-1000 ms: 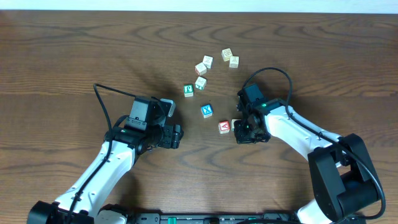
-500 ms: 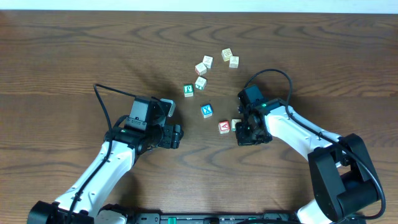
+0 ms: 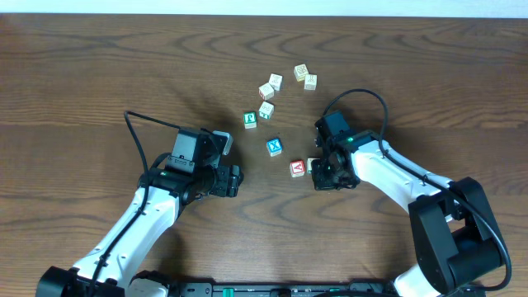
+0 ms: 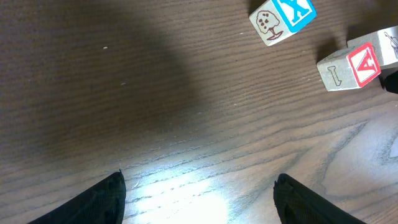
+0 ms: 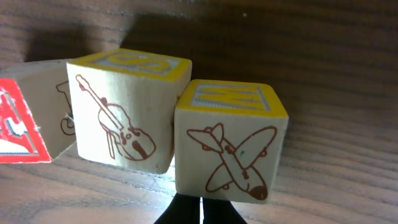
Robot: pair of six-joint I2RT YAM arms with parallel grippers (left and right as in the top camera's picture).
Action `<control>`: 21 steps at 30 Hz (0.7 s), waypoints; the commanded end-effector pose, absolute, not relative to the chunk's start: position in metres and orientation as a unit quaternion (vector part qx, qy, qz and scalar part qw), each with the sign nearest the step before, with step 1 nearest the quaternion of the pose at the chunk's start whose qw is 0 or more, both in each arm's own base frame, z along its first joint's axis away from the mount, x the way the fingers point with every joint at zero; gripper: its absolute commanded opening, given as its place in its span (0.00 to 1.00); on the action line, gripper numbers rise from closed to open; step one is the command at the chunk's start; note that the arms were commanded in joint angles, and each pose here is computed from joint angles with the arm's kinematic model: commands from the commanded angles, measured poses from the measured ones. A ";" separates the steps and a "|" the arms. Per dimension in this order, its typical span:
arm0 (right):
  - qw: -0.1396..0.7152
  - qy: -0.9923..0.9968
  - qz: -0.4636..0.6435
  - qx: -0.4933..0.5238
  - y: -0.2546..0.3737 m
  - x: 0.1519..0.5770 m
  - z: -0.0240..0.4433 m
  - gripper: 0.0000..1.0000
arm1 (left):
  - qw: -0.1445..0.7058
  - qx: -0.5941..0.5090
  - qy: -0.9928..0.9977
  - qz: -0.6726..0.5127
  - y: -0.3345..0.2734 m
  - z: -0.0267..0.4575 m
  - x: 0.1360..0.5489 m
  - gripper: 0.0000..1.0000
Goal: Lift 3 blocks
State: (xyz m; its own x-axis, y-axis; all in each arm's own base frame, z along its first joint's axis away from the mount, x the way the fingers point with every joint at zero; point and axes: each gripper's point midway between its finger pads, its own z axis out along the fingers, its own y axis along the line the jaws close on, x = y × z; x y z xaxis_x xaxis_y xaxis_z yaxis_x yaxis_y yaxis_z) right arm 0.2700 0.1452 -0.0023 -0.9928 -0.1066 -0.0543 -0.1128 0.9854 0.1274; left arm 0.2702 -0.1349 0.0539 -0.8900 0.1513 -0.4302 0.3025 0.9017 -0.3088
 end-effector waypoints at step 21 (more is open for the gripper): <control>0.000 0.998 0.039 -0.042 0.134 0.257 -0.001 0.01 | 0.208 0.119 0.952 -0.190 -0.137 0.059 0.272 0.77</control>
